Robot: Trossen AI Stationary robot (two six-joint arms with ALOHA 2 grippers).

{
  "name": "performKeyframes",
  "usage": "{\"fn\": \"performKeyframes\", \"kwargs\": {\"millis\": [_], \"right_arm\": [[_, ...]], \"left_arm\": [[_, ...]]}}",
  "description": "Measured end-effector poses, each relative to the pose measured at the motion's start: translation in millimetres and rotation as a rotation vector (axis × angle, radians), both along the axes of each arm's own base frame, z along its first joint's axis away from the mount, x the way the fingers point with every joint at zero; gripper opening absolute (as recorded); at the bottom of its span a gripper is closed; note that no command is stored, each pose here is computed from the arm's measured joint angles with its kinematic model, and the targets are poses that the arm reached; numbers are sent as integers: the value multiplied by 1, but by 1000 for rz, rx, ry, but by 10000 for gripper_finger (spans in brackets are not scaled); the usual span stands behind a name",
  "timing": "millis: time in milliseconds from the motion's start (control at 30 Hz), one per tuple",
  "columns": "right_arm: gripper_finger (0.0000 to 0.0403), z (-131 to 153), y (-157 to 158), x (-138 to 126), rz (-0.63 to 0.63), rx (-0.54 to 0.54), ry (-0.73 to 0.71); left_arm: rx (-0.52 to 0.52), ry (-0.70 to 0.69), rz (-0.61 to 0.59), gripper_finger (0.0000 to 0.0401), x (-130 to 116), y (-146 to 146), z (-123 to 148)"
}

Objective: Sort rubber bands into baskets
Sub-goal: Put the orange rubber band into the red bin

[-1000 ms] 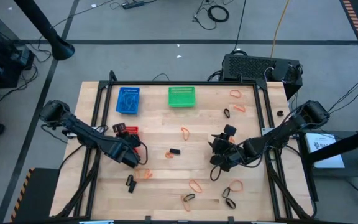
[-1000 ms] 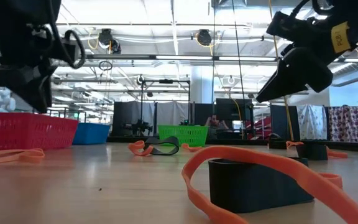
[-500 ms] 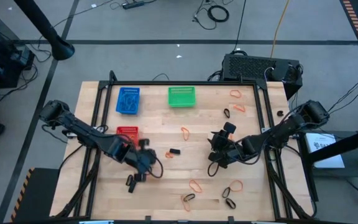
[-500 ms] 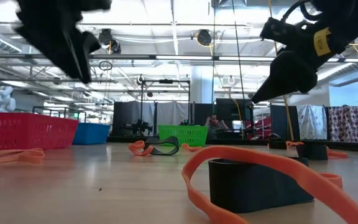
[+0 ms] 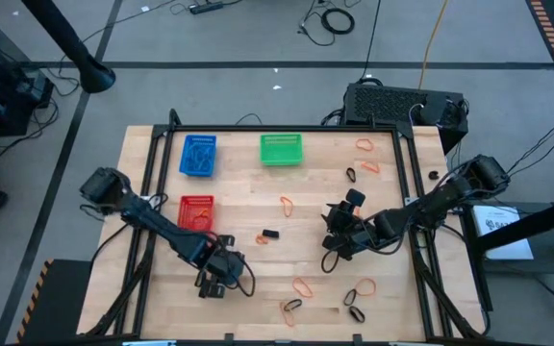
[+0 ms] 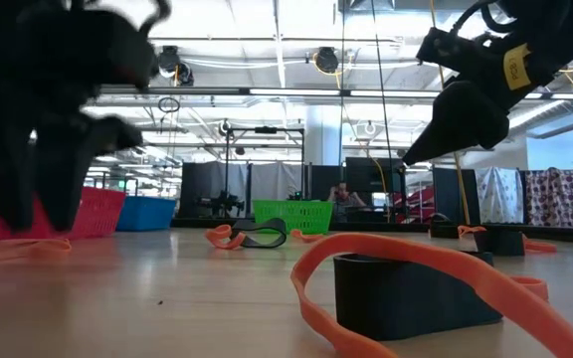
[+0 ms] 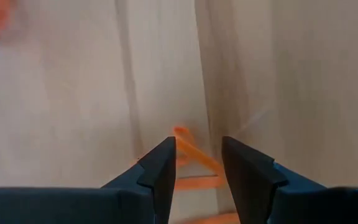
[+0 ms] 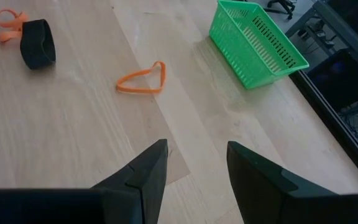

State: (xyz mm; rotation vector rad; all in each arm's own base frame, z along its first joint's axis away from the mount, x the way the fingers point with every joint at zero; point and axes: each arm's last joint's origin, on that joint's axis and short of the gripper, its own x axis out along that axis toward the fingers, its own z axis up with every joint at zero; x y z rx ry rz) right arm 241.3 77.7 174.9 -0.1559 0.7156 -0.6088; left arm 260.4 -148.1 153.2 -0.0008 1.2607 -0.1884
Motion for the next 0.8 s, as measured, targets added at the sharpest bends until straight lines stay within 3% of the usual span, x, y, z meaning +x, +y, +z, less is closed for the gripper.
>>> {"fn": "performKeyframes", "kwargs": {"millis": [300, 567, 700, 800], "right_arm": [[160, 0, 0, 0, 0, 0, 0], [160, 0, 0, 0, 0, 0, -1], [160, 0, 0, 0, 0, 0, -1], [160, 0, 0, 0, 0, 0, -1]], "left_arm": [[19, 81, 2, 130, 1, 0, -16], [61, 77, 27, 12, 2, 8, -14], [229, 127, 58, 7, -3, 17, -4], [358, 72, 82, 5, -4, 21, 21]]}}
